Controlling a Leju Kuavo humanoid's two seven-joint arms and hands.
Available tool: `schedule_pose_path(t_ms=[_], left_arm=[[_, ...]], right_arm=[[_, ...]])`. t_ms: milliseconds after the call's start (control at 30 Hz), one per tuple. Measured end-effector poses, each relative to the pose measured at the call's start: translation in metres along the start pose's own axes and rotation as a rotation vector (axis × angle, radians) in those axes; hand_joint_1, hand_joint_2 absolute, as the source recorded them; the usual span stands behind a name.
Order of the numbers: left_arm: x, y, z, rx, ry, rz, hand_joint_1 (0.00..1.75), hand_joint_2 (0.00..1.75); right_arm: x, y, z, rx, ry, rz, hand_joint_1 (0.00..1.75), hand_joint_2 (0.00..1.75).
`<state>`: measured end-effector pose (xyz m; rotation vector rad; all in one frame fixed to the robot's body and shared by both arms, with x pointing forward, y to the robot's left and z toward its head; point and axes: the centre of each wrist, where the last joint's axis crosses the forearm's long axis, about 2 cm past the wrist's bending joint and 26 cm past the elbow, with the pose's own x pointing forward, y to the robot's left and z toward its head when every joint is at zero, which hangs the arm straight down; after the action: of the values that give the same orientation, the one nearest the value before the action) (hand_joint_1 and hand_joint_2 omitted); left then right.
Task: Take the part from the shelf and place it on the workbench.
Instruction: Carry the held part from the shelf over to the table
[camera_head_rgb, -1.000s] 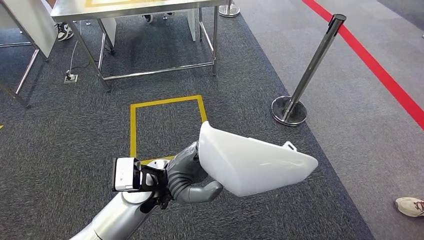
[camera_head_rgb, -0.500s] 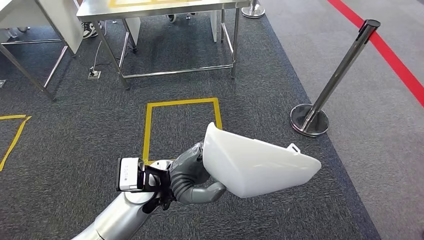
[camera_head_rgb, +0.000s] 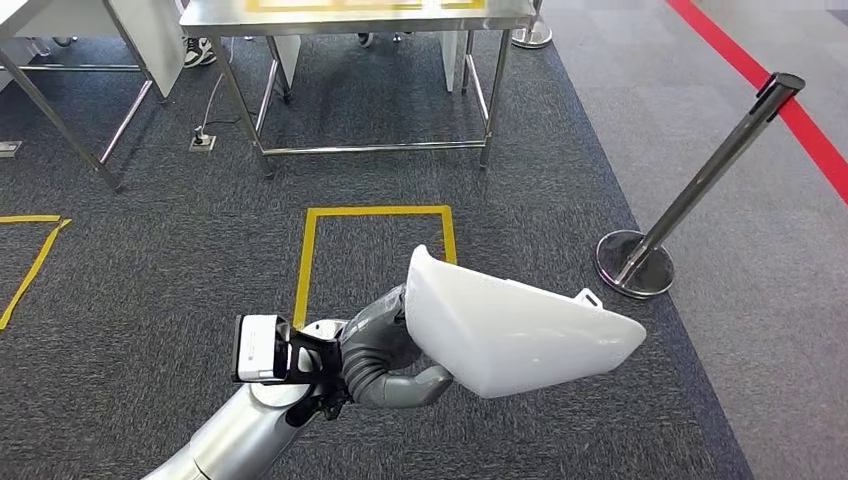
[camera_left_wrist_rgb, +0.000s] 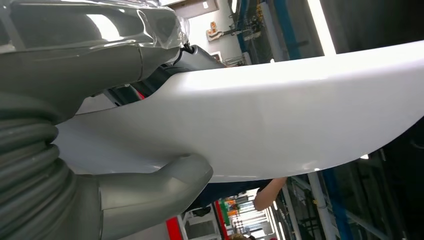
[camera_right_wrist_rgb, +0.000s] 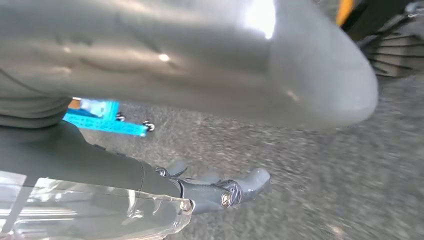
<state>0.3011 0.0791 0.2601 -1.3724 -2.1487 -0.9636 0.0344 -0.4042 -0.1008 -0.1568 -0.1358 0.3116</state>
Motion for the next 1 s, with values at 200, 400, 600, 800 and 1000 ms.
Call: schedule_pose_path(t_ms=[200, 400, 600, 800, 1000], left_arm=[[-0.0012, -0.0025, -0.0009, -0.005, 0.003, 0.004, 1.75, 1.75], [-0.0009, -0.0026, -0.0023, -0.009, 0.004, 0.002, 1.75, 1.75], [-0.0003, -0.0024, -0.0021, -0.011, 0.003, 0.0, 1.75, 1.75], [0.0, -0.0022, -0.001, -0.013, 0.006, -0.001, 1.75, 1.75], [0.0009, -0.0022, -0.0044, -0.022, 0.0, -0.002, 1.75, 1.75]], right_arm=[[-0.0027, 0.0025, 0.0001, 0.001, 0.002, -0.001, 0.0, 0.0], [-0.0019, 0.0029, 0.0, 0.002, -0.004, -0.001, 0.0, 0.0], [-0.0011, 0.0041, -0.0001, 0.003, -0.006, -0.001, 0.0, 0.0], [-0.0001, 0.0064, -0.0003, 0.007, -0.008, -0.004, 0.0, 0.0], [0.0031, 0.0075, -0.0006, 0.008, -0.016, -0.014, 0.0, 0.0]])
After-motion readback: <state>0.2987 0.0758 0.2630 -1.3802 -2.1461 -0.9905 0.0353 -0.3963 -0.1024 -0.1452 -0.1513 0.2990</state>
